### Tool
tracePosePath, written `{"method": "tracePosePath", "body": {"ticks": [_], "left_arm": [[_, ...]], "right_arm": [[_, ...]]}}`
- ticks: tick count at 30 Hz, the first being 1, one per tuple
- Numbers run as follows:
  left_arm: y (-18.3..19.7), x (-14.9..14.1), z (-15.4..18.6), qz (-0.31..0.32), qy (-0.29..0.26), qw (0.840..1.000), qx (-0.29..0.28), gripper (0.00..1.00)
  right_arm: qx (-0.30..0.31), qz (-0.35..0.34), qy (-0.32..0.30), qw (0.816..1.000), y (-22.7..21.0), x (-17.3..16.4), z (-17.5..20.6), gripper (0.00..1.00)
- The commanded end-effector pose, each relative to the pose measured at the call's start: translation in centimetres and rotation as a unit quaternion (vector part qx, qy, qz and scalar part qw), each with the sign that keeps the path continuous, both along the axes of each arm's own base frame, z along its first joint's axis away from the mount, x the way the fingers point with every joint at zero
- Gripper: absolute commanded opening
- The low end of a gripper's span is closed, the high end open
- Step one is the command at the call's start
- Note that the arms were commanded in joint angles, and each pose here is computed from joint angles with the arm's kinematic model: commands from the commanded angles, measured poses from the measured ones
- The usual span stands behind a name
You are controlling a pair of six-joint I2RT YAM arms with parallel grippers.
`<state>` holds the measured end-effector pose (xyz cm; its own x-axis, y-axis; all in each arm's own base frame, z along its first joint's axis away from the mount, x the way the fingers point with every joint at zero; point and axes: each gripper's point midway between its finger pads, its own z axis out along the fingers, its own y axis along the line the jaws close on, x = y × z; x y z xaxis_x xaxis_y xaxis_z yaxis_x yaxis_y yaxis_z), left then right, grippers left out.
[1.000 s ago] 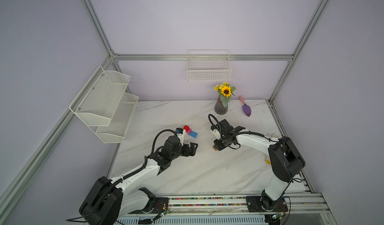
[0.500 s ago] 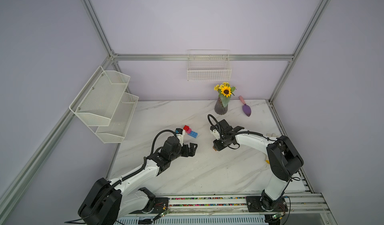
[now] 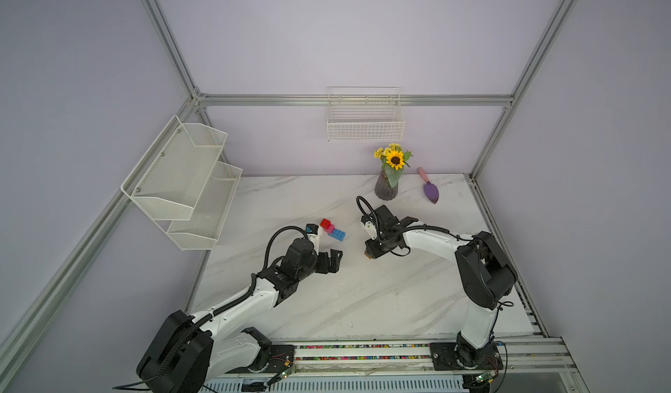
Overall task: Assemble the letter v with lego
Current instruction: Assemble the lego brick with the lego brick.
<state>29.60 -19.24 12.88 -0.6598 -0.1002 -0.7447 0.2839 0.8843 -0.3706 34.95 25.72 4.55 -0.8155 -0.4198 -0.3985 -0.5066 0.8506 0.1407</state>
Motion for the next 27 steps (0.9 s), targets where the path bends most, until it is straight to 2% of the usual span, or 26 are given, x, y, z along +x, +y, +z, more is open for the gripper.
{"method": "tracePosePath", "body": {"ticks": [1, 5, 10, 22, 27], "left_arm": [[0.4, 1.5, 2.0, 0.013, -0.036, 0.999, 0.007, 1.00], [0.6, 1.9, 2.0, 0.016, -0.033, 0.999, 0.005, 1.00], [0.6, 1.8, 1.8, 0.015, -0.027, 1.000, 0.003, 1.00], [1.1, 1.4, 1.7, 0.022, -0.023, 0.999, 0.006, 1.00], [1.7, 1.2, 2.0, 0.031, -0.028, 0.999, 0.015, 1.00]], "right_arm": [[-0.012, -0.012, 0.063, 0.998, 0.3, -1.8, -4.5, 0.26], [-0.027, 0.009, 0.059, 0.998, 1.9, -1.6, -4.6, 0.26], [-0.089, 0.051, 0.058, 0.993, 1.4, -2.4, -5.3, 0.26], [-0.094, 0.122, 0.071, 0.985, 1.7, -3.5, -4.1, 0.25], [-0.105, 0.142, 0.075, 0.981, 1.4, -3.8, -5.0, 0.25]]}}
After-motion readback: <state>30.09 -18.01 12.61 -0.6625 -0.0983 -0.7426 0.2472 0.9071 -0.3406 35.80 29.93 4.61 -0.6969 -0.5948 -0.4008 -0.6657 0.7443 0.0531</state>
